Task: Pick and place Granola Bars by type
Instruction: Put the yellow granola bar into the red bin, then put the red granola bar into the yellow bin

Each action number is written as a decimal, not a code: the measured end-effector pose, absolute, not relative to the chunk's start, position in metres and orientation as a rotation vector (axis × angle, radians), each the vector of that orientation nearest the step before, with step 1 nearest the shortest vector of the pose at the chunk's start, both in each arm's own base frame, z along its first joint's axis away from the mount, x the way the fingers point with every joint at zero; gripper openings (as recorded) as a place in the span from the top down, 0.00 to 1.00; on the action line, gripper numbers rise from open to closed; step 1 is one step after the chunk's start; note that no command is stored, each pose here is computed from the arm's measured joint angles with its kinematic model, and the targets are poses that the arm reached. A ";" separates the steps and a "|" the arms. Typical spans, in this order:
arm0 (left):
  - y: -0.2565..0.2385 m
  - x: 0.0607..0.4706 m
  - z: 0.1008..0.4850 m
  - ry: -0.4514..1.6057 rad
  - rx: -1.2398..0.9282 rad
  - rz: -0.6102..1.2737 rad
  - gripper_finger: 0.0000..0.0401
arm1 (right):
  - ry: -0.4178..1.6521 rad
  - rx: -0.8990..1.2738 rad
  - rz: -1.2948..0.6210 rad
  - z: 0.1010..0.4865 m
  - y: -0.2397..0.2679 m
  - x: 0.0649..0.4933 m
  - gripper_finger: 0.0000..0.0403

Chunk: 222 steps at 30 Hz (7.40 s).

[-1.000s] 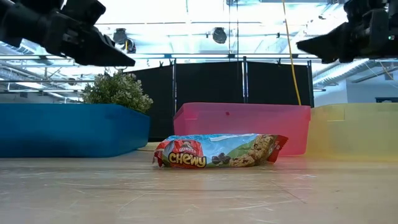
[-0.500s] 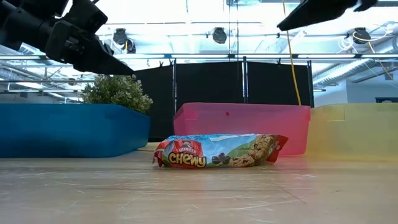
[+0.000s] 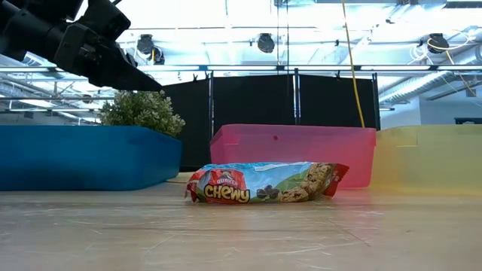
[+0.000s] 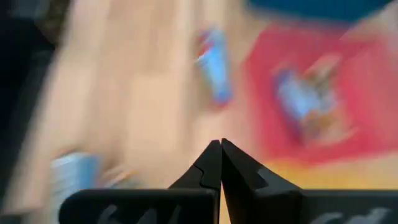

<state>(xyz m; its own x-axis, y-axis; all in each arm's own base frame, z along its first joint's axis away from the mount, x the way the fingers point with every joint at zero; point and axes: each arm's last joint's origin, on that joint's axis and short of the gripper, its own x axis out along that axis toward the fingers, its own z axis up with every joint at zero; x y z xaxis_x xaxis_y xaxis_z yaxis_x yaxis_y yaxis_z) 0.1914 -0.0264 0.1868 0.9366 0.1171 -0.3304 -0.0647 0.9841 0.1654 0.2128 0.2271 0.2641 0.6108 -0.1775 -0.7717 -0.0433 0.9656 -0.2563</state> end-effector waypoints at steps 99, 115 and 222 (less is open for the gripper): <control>-0.030 0.189 0.180 0.418 0.112 -0.056 0.92 | 1.149 -0.207 0.064 0.196 -0.007 0.331 0.94; -0.030 0.189 0.180 0.418 0.139 -0.062 0.92 | 1.218 -0.258 0.057 0.166 -0.011 0.341 0.79; -0.172 0.368 0.139 0.909 0.000 0.018 0.28 | 0.186 -0.188 -0.036 0.169 0.037 0.135 1.00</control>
<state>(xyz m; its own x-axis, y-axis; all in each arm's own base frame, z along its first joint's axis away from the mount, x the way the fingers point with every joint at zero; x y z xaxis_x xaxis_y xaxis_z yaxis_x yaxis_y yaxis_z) 0.3679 -0.1715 0.1388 0.6145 0.0153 -0.7888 -0.0155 0.9999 0.0073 0.1348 0.0371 0.1694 0.9821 -0.0530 -0.1805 0.0183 0.9818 -0.1889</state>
